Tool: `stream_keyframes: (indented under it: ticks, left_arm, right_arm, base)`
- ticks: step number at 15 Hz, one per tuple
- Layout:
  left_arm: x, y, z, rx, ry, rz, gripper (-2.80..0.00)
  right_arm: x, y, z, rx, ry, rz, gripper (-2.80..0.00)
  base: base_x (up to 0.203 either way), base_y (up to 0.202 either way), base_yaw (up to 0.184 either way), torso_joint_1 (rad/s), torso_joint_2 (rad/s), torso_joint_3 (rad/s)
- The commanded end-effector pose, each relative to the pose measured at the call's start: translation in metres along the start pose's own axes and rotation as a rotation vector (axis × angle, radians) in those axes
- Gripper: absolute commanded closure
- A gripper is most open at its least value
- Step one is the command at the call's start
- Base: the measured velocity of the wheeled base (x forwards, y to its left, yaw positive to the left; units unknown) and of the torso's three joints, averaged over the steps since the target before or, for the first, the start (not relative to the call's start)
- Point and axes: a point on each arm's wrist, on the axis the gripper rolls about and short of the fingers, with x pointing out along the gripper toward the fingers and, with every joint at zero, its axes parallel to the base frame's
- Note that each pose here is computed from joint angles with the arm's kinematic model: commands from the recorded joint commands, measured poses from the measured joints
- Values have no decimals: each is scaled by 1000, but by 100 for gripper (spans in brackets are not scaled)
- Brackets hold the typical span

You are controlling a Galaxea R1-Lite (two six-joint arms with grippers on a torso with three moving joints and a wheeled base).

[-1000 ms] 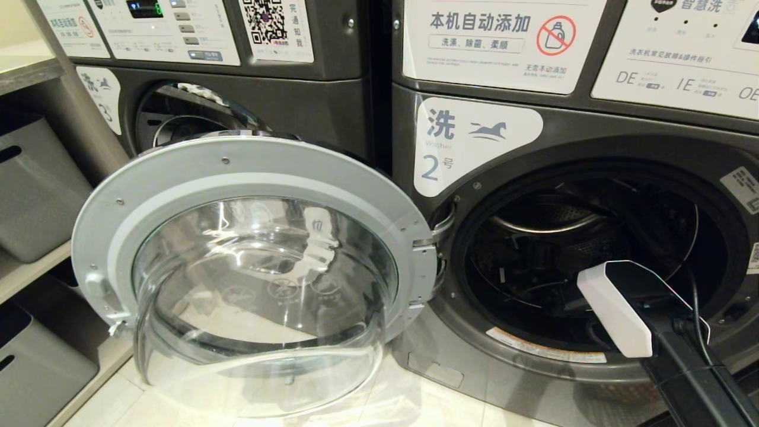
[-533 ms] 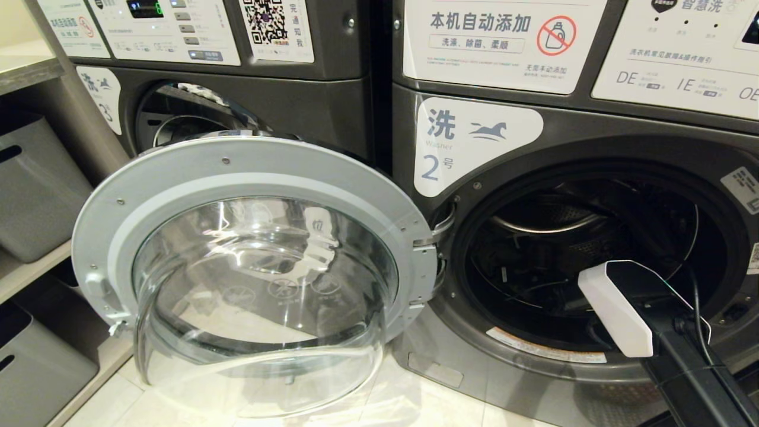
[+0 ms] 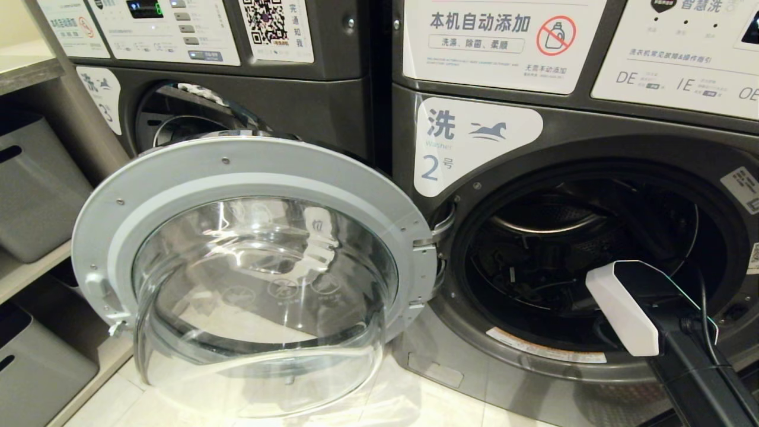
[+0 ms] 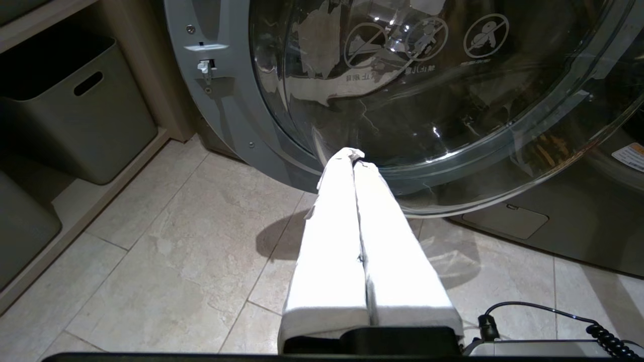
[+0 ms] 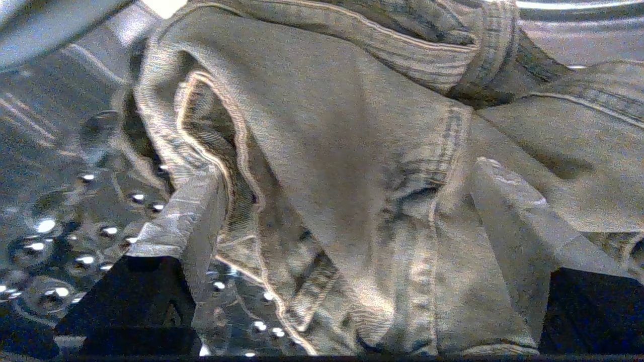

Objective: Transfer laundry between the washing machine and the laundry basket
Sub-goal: Pick a cloth and place it into the basket

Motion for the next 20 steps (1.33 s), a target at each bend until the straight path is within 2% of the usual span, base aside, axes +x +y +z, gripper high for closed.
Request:
stream_keyframes:
  ticks: [1,7,16,20]
  left_arm:
    - [0,0,0,0,0,0,0]
    - [0,0,0,0,0,0,0]
    - [0,0,0,0,0,0,0]
    - [0,0,0,0,0,0,0]
  right_arm:
    - [0,0,1,-2,4,-1,-280]
    - [1,-3,-4,-5,29,12,-280]
    - [1,0,-7,-7,15,169,-280]
    - [1,2,-9,-28,13,189,-280]
  base:
    - [0,0,0,0,0,0]
    - [0,0,0,0,0,0]
    - [0,0,0,0,0,0]
    - [0,0,0,0,0,0]
